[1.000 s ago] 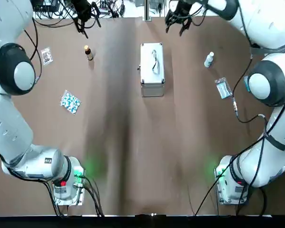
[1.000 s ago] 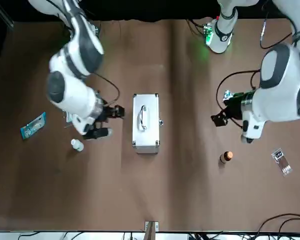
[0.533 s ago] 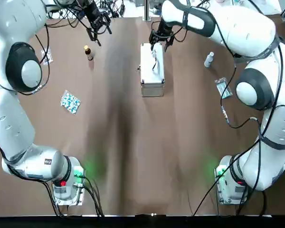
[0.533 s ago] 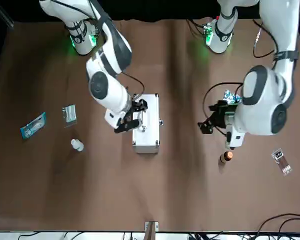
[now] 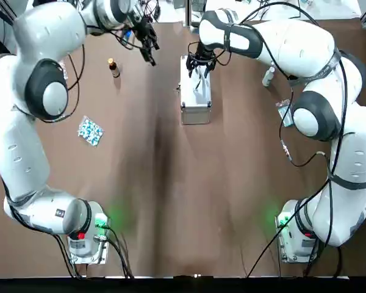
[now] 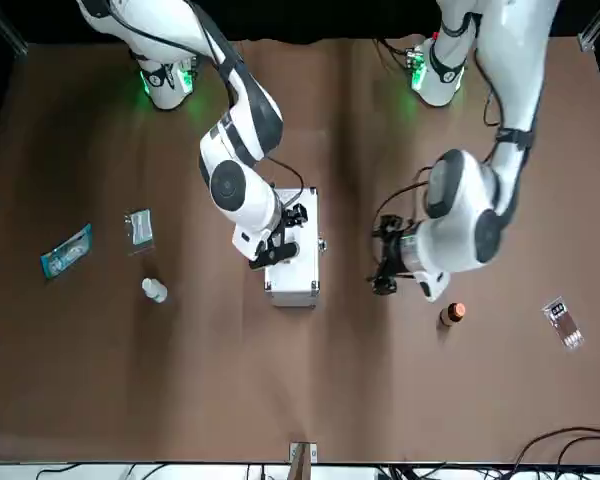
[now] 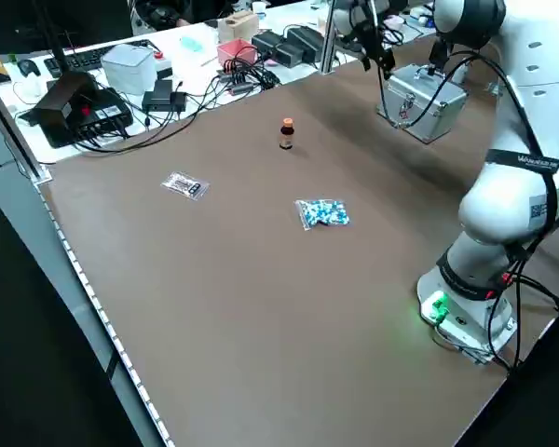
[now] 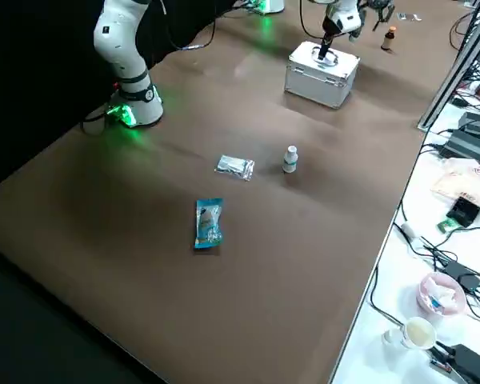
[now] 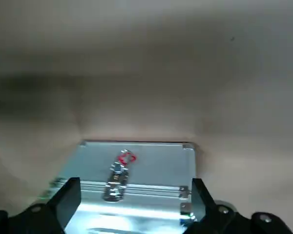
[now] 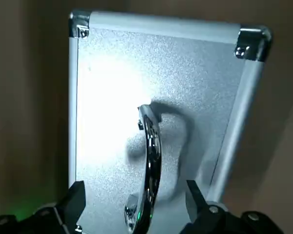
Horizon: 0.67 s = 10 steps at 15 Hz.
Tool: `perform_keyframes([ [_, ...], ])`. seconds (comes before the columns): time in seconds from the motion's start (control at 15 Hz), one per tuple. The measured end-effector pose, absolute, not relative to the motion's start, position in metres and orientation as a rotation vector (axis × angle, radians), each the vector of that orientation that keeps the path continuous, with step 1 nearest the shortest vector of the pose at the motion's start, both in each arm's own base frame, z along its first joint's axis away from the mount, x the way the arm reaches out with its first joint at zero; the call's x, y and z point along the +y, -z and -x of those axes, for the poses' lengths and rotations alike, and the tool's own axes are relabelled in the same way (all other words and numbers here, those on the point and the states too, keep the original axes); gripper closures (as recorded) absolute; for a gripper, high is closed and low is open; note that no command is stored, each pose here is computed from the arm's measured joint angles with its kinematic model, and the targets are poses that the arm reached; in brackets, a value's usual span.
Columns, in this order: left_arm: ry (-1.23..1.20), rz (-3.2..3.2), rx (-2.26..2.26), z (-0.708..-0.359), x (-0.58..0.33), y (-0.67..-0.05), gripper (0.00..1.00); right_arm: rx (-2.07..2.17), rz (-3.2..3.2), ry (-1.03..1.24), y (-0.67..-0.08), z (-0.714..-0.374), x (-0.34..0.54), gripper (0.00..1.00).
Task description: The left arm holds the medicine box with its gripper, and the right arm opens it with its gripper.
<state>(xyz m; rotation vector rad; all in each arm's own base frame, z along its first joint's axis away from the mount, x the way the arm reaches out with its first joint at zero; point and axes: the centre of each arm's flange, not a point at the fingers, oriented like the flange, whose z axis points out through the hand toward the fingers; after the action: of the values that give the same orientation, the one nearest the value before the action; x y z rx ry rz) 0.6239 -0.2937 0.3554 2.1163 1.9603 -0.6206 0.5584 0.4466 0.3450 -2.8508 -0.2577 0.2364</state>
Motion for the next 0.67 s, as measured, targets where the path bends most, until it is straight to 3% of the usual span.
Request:
perform_keyframes([
  [0.33, 0.641, -2.062, 2.048, -0.603, -0.359, -0.278, 0.0, -0.182, 2.858, -0.24, -0.345, -0.56, 0.447, 0.13],
  [0.67, 0.627, -2.021, 2.098, -0.582, -0.393, -0.25, 0.0, -0.125, 2.863, -0.245, -0.347, -0.559, 0.449, 0.16],
])
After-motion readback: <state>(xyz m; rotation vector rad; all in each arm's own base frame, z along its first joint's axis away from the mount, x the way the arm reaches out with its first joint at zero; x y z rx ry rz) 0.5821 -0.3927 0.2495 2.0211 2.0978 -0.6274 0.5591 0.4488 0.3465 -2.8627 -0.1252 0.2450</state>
